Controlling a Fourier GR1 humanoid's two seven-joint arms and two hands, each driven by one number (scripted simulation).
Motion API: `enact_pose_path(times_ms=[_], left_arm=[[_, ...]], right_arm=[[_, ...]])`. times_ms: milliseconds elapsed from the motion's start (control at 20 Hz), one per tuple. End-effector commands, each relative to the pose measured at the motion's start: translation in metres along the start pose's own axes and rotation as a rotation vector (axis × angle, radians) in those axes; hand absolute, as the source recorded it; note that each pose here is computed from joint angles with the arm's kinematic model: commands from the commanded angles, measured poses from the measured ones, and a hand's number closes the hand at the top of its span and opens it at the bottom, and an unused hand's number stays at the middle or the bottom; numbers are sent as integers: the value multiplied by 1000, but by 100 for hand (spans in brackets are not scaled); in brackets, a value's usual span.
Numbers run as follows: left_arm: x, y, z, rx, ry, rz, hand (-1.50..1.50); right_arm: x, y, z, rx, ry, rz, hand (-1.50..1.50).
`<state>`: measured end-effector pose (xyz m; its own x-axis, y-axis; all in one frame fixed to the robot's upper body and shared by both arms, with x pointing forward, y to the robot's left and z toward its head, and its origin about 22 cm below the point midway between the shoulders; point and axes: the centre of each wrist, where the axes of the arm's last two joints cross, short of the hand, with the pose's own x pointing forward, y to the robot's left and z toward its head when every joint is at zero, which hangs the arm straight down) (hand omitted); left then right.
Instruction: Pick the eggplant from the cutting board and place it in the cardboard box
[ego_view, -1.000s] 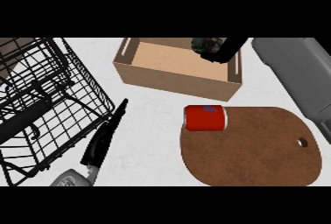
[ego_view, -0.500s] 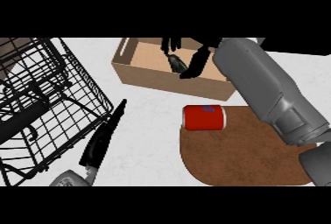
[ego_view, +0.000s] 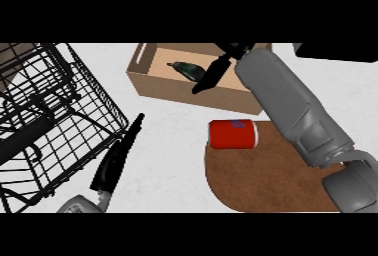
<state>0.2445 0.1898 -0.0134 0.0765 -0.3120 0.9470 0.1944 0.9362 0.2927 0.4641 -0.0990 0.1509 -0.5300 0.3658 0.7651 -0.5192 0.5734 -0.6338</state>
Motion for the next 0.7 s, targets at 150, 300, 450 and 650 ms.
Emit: enact_pose_path(times_ms=[150, 300, 450, 650], left_arm=[[9, 56, -8, 181, -23, -70, 0], [0, 55, -4, 187, -17, -72, 0], [6, 54, -11, 181, -33, -78, 0], [5, 46, -9, 154, -39, -82, 0]], right_arm=[[0, -31, 7, -199, -20, -303, -150], [-13, -59, 31, -292, -24, -393, -150], [-17, -90, 52, -366, 15, -410, -150], [-20, -126, 83, -489, 66, -394, -150]])
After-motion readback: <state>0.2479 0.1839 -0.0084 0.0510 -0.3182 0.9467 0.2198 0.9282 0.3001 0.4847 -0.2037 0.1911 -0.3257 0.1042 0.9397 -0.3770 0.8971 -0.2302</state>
